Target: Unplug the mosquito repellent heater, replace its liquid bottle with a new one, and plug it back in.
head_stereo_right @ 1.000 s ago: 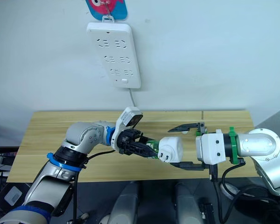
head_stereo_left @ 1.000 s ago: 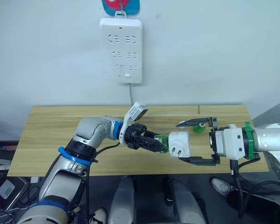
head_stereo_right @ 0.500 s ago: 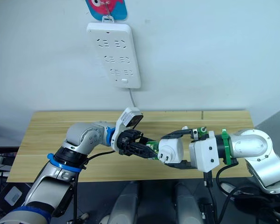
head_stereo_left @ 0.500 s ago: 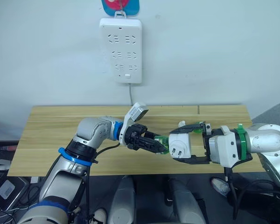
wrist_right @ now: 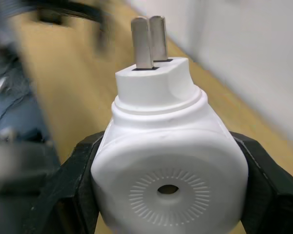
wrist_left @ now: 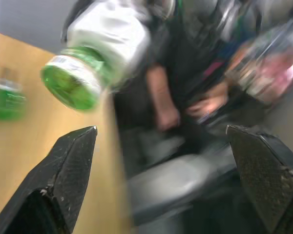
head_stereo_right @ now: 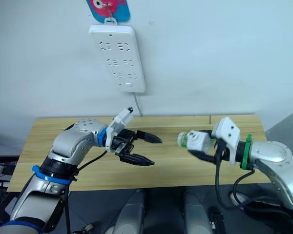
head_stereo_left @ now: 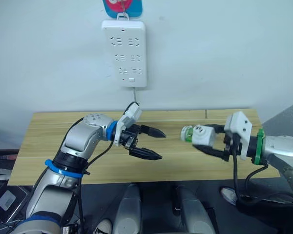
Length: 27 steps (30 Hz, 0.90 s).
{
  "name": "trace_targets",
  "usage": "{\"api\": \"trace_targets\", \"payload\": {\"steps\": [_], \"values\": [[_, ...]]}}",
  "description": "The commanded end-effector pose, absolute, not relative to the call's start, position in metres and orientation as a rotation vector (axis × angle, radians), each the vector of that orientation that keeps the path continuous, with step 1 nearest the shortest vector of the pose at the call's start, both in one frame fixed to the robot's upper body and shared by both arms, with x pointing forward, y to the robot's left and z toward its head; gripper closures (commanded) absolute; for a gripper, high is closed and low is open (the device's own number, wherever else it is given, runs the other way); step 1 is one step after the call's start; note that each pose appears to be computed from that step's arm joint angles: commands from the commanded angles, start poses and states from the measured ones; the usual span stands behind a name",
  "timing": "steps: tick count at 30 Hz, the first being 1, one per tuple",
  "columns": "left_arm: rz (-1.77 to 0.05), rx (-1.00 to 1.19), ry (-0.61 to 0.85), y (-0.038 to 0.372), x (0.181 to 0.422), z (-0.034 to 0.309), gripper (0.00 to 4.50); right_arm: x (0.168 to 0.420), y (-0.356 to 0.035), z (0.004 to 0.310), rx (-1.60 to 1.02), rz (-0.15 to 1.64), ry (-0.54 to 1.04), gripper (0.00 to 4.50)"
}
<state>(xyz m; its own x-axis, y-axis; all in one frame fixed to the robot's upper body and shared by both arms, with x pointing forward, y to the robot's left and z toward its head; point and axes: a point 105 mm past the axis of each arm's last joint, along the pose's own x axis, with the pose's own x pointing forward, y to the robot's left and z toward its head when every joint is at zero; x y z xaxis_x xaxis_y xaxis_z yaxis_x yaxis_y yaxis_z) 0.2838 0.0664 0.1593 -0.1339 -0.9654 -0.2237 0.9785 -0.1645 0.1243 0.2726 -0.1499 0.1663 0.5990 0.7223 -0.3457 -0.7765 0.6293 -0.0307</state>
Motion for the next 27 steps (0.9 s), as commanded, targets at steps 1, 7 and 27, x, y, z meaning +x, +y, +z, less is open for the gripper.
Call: {"api": "trace_targets", "payload": {"steps": [1,7,27], "values": [[-1.501,0.647,-0.305,0.047,0.299,0.171,0.0,0.277,-0.149,0.17,0.049,0.769,0.431,1.44],[-1.346,0.907,-0.529,0.028,0.304,0.158,0.0,0.296,-0.148,0.171,0.262,0.655,0.497,1.44],[-1.153,1.113,-0.532,-0.015,0.319,0.142,0.19,0.29,-0.132,0.176,0.325,0.653,0.527,1.44]]}}
